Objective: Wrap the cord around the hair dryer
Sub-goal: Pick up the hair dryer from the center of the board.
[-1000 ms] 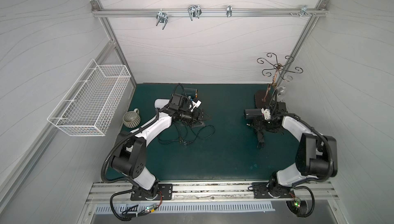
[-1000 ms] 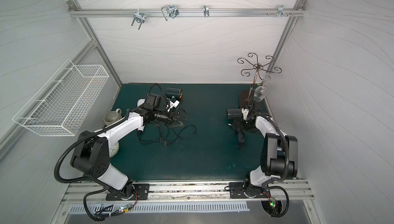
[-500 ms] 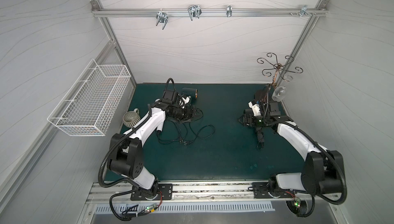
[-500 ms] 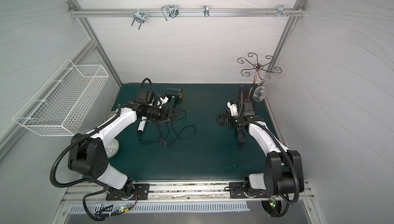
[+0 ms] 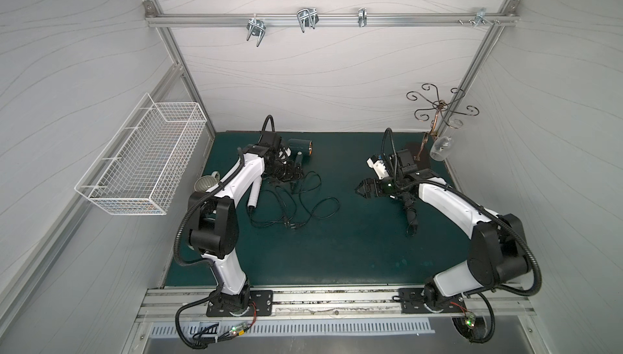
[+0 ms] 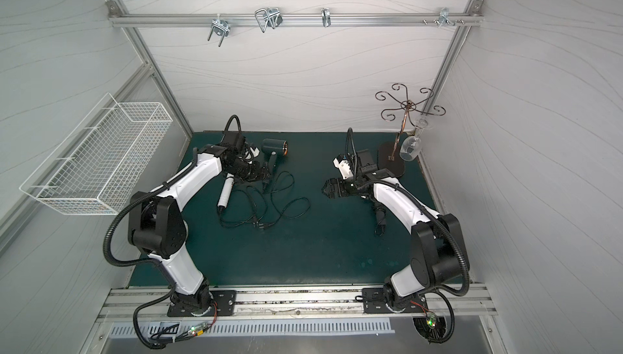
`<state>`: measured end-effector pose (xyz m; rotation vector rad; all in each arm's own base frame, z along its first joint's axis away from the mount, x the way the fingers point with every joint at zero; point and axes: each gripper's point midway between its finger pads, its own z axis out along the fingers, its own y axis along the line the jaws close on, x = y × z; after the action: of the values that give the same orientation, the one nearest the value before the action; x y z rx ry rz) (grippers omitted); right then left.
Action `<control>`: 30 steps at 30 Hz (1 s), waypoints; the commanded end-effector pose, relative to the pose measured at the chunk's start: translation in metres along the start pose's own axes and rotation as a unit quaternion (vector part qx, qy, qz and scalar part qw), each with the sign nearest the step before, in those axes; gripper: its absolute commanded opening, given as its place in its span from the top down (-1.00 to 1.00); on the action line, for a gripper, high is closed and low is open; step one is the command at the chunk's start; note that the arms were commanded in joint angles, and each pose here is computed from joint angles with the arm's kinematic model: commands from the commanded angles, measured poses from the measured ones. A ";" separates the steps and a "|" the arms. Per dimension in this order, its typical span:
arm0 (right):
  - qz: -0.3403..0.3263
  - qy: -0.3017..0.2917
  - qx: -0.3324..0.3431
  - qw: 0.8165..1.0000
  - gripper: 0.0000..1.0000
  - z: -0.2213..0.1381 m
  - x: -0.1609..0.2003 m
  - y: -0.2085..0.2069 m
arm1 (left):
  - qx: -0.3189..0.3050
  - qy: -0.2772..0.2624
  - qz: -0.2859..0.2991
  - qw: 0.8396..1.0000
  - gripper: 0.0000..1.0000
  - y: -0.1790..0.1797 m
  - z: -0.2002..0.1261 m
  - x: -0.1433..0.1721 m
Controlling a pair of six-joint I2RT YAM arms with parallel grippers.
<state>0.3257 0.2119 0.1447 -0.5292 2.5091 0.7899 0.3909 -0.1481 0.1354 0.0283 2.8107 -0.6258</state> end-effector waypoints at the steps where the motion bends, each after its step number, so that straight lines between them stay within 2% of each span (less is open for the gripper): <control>1: 0.000 0.020 0.007 1.000 -0.98 0.002 0.003 0.000 | -0.040 0.003 0.028 0.999 -0.81 0.011 0.001 -0.012; 6: 0.003 0.023 0.017 1.000 -0.98 0.000 0.005 -0.003 | -0.075 0.023 0.045 0.996 -0.69 0.021 0.016 -0.024; 12: 0.003 0.020 0.028 0.999 -0.98 -0.005 0.005 -0.007 | -0.118 0.027 0.076 0.990 -0.64 0.025 0.039 -0.039; 19: 0.006 0.024 0.029 0.999 -0.98 -0.007 0.009 -0.010 | -0.141 0.020 0.090 0.986 -0.54 0.024 0.060 -0.061; 30: 0.024 0.015 0.024 0.999 -0.98 -0.015 0.009 -0.021 | -0.197 0.034 0.092 0.976 -0.36 0.044 0.091 -0.073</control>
<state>0.3316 0.1883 0.1365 -0.4486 2.5780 0.7213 0.4774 -0.1488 0.0581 0.2198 2.9070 -0.1017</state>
